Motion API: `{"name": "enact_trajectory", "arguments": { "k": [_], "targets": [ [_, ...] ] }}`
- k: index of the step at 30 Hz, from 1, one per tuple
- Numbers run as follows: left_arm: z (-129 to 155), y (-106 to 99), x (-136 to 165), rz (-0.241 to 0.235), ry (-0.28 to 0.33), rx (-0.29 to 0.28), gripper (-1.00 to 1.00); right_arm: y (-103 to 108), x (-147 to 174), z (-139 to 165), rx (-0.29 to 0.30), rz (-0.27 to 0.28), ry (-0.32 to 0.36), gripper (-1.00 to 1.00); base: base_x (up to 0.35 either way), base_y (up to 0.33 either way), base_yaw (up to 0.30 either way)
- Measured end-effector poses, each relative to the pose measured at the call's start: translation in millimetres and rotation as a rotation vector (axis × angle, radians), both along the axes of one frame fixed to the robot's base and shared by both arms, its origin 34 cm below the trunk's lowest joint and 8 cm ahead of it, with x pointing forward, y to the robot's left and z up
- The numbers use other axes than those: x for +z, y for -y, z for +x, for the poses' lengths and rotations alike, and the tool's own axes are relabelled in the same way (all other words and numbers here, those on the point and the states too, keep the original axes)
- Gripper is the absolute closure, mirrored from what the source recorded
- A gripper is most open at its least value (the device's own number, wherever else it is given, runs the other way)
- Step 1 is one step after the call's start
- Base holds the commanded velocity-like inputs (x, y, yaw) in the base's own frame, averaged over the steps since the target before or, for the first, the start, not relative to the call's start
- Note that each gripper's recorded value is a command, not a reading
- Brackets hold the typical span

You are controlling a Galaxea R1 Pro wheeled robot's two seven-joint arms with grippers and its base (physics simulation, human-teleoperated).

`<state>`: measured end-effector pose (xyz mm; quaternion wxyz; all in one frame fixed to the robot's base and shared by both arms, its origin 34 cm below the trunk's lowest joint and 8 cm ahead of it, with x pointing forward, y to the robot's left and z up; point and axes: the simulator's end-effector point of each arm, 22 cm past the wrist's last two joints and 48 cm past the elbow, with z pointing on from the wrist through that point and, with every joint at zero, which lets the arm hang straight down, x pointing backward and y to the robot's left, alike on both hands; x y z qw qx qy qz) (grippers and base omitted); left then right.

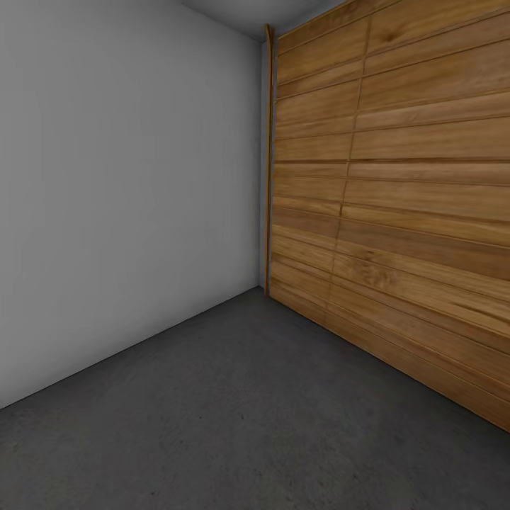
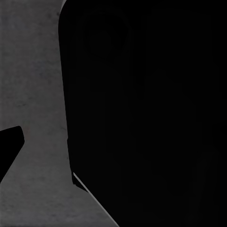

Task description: Move the two storage containers from the living room to the garage. In the garage, place one container on the floor and stack the other container on top of it (either order is fine).

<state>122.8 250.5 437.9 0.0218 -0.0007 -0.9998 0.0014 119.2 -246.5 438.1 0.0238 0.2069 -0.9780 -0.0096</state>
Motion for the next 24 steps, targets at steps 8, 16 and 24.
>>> {"name": "enact_trajectory", "arguments": {
  "k": [8, 16, 24],
  "targets": [
    [0.0, 0.0, 0.0, 0.0, 0.0, 0.0, -1.0, 0.0, 0.0, 0.0, 0.0, 0.0, 0.0, -1.0, 0.0, 0.0, 0.0],
    [0.0, 0.0, 0.0, 0.0, 0.0, 0.0, -1.0, 0.0, 0.0, 0.0, 0.0, 0.0, 0.0, -1.0, 0.0, 0.0, 0.0],
    [0.0, 0.0, 0.0, 0.0, 0.0, 0.0, -1.0, 0.0, 0.0, 0.0, 0.0, 0.0, 0.0, -1.0, 0.0, 0.0, 0.0]
  ]
}}
